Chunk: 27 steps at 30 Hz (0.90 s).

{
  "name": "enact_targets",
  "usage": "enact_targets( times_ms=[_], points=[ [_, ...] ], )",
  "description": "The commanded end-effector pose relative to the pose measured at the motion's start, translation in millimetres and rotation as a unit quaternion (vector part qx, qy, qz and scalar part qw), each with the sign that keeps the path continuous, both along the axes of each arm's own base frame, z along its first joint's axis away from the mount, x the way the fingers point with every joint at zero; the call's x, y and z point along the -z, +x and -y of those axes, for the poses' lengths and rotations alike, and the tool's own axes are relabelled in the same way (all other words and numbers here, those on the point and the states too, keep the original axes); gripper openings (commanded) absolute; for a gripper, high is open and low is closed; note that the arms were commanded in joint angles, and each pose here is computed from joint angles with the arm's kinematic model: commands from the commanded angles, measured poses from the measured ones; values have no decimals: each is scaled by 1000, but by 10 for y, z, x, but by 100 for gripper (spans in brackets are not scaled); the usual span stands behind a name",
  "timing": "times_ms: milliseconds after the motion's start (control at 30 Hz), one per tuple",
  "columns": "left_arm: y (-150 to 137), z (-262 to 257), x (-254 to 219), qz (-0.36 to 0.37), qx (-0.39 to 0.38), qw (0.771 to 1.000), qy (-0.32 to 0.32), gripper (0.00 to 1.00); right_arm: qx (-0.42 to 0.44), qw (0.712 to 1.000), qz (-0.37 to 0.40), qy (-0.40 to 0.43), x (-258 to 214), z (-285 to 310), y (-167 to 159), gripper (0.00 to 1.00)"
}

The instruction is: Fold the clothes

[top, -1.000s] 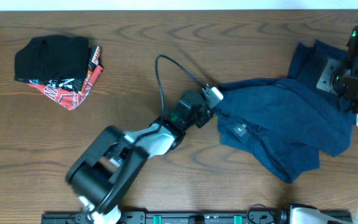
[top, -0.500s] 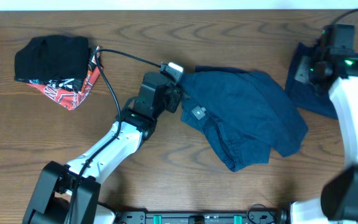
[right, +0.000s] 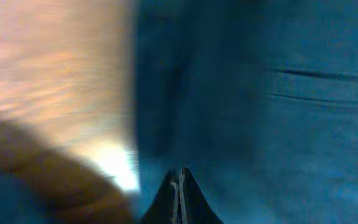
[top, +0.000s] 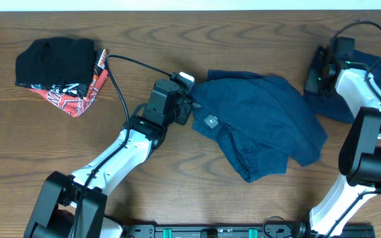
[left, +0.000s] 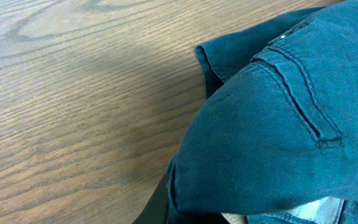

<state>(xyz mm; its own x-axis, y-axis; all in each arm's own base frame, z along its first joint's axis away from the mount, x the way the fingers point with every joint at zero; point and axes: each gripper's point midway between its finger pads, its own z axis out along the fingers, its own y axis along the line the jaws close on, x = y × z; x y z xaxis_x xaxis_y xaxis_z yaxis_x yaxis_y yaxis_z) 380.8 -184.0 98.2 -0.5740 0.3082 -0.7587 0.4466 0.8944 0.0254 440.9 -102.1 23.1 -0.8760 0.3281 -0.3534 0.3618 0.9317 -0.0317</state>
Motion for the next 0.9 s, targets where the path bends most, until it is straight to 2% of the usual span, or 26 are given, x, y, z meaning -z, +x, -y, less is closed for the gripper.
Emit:
enact_targets(
  times_ms=[0,233,333,400,600,733,800,833,867],
  points=[
    [27,-3,-85,8,-6,1000,-8,6,51,998,-29,-30,146,416,-182,1],
    [28,-3,-85,8,-7,1000,-7,6,171,981,-57,-67,111,1153,-611,2],
    [28,-3,-85,8,-7,1000,-7,6,267,953,-92,-108,37,1508,-1000,4],
    [28,-3,-85,8,-7,1000,-7,6,296,941,-108,-123,-19,1644,-1159,4],
    [29,-3,-87,9,-7,1000,-8,6,301,940,-114,-117,-245,1708,-1175,4],
    [29,-3,-88,9,-7,1000,-8,6,206,974,-90,-41,-487,1380,-900,6],
    [31,-2,-91,9,-7,1000,-8,6,138,987,-77,19,-616,1075,-802,13],
    [34,-1,-95,10,-7,1000,-8,6,103,990,-77,54,-688,875,-817,32],
    [38,1,-100,12,-7,1000,-9,6,91,989,-85,77,-731,744,-875,57]
  ],
)
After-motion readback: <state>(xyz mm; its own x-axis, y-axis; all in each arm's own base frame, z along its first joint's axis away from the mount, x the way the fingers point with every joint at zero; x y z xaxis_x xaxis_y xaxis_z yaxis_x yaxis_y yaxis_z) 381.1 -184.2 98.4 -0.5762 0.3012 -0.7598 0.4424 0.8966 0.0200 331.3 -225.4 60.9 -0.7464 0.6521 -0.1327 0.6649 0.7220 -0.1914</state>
